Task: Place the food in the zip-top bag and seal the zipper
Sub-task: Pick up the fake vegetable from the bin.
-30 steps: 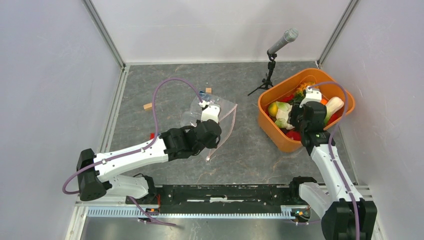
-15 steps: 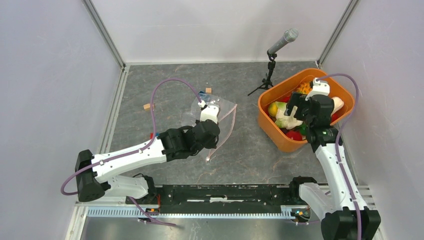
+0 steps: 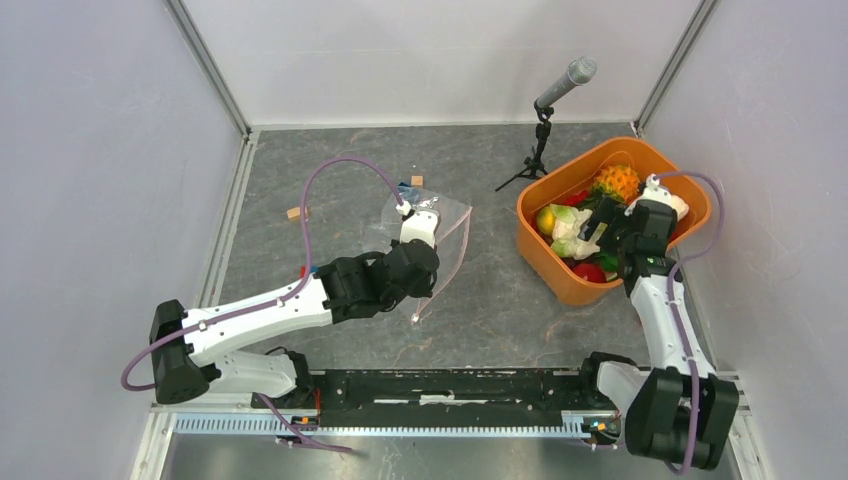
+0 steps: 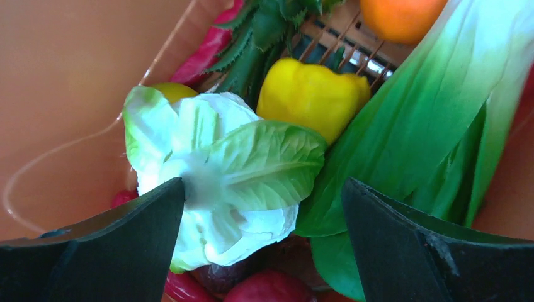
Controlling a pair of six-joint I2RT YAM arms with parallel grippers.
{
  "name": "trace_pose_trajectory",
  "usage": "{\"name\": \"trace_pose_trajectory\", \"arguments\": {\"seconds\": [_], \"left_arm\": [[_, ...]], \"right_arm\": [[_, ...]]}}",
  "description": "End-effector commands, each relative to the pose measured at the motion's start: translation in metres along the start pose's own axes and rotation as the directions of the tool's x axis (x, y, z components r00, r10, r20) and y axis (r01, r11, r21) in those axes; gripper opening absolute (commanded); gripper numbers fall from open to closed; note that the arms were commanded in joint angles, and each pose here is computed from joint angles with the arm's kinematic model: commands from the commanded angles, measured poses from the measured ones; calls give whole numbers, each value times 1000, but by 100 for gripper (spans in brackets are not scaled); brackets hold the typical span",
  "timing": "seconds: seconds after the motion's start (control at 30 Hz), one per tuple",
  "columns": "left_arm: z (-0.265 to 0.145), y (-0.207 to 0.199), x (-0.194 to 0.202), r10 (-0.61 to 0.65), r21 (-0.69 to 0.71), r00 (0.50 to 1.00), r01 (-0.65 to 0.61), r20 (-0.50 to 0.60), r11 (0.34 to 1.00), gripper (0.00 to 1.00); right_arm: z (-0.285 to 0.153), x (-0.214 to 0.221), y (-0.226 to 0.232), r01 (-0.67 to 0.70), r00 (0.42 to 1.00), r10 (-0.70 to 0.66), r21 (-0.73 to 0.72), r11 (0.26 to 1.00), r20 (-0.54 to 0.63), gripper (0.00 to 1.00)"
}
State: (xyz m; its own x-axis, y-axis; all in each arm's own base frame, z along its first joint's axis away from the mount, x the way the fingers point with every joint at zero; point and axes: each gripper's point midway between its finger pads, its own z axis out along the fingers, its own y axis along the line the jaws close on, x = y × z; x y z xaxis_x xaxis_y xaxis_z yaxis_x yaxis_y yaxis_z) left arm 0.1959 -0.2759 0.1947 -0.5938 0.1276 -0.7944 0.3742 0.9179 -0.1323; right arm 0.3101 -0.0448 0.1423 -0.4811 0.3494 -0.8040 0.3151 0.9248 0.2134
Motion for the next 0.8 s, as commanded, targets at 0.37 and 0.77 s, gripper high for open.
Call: {"name": "trace_pose_trajectory", "arguments": {"seconds": [0.37,0.77], "left_arm": [[-1,0,-12,10,-4,999,-10,52,1000,2],[-1,1,-12,2,-6,999,-2,53,1000,2]], "right_arm": [[37,49,38,-208,971,153,-325,923,-185,90],[17,9,53,-114,992,127,-429,896,2,16]]}}
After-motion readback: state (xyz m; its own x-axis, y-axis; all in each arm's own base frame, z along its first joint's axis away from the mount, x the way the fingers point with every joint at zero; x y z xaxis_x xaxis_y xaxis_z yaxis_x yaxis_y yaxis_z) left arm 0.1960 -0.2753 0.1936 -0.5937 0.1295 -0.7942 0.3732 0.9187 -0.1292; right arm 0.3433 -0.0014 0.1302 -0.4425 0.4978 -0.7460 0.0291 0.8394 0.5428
